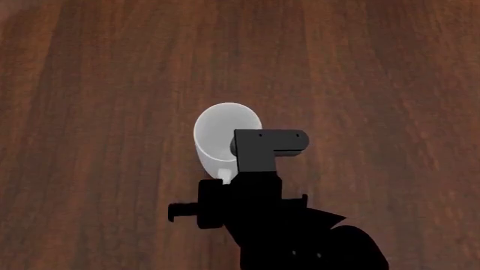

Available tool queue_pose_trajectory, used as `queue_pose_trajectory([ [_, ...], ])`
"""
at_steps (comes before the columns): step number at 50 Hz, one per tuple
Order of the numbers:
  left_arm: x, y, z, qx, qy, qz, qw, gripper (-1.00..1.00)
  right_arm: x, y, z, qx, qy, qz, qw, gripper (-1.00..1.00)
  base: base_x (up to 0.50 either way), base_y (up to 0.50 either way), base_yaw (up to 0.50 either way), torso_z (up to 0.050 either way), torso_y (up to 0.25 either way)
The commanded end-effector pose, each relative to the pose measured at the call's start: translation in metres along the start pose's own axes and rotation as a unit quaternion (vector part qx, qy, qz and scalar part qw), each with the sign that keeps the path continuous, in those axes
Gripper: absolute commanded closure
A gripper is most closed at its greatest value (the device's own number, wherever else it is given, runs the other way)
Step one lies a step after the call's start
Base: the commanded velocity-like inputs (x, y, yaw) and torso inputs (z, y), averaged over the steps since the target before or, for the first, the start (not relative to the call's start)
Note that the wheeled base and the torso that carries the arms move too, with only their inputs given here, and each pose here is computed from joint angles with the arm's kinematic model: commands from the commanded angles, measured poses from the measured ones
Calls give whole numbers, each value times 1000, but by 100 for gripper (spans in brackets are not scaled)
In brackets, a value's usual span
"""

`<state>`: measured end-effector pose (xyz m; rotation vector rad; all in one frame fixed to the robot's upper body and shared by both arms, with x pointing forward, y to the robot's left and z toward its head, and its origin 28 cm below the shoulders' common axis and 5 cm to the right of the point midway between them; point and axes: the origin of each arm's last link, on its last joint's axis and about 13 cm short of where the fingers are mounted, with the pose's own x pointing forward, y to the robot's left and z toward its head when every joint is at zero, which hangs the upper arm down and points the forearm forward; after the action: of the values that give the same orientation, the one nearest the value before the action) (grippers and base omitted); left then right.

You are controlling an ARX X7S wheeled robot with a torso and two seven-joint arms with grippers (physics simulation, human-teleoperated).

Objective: Put the white mug on the plate.

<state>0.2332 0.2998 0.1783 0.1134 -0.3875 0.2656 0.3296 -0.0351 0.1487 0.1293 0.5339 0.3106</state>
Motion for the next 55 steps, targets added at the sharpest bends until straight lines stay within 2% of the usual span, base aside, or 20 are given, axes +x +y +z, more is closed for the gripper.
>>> queue_pose_trajectory([
  [1,-1,-2,-6,-2,2,-2,1000,-100,-1,0,-2,-28,0,-18,999,100,0,0,0,0,0],
  [3,4,-1,6,-3,2,-2,1000,-100,-1,-1,-2,-31,-1,-21,999,100,0,0,0,0,0],
  [4,0,-2,-4,-3,2,-2,1000,-100,-2,0,-3,-38,-2,-21,999,100,0,0,0,0,0],
  [5,2,-1,2,-3,2,-3,1000,-100,-3,0,-3,-39,-1,-21,999,100,0,0,0,0,0],
  [9,-1,-1,-5,-3,2,-2,1000,-100,-4,-1,-5,-46,-4,-31,998,100,0,0,0,0,0],
  [11,0,-1,-2,-4,2,-3,1000,-100,-7,-2,-6,-74,-19,-61,995,100,0,0,0,0,0],
  [12,3,0,4,-3,3,-2,1000,-100,-8,-2,-5,-72,-23,-64,995,100,0,0,0,0,0],
  [15,-1,0,-6,-4,3,-1,1000,-100,-13,-4,-4,-73,-23,-63,995,100,0,0,0,0,0],
  [17,3,0,4,-5,2,-2,1000,-100,-15,-5,-3,-74,-26,-68,995,100,0,0,0,0,0],
  [18,-1,-1,-6,-6,2,-2,1000,-100,-17,-6,-2,-77,-30,-73,994,100,0,0,0,0,0],
  [21,-1,-1,-8,-7,3,-2,1000,-100,-24,-8,-1,-80,-38,-80,993,100,0,0,0,0,0],
  [23,4,0,3,-7,3,-3,1000,-100,-29,-10,0,-82,-43,-84,992,100,0,0,-1,0,0],
  [27,3,0,5,-7,1,-3,1000,-100,-38,-13,1,-88,-51,-97,990,100,0,0,0,0,0],
  [28,-1,-1,-5,-8,1,-3,1000,-100,-41,-15,1,-89,-54,-100,990,100,0,0,0,0,0],
  [33,-2,-1,-5,-8,0,-4,1000,-100,-54,-18,4,-91,-65,-112,987,100,0,0,0,0,0],
  [45,0,-4,-4,-9,-4,-11,1000,-100,-96,-37,10,-64,-98,-167,979,100,0,0,0,0,0],
  [47,5,-4,7,-9,-4,-12,1000,-100,-101,-39,10,-61,-102,-174,978,100,0,0,0,0,0],
  [55,10,-8,5,-11,-2,-19,1000,-100,-130,-56,4,-24,-118,-217,969,100,0,0,0,0,1],
])
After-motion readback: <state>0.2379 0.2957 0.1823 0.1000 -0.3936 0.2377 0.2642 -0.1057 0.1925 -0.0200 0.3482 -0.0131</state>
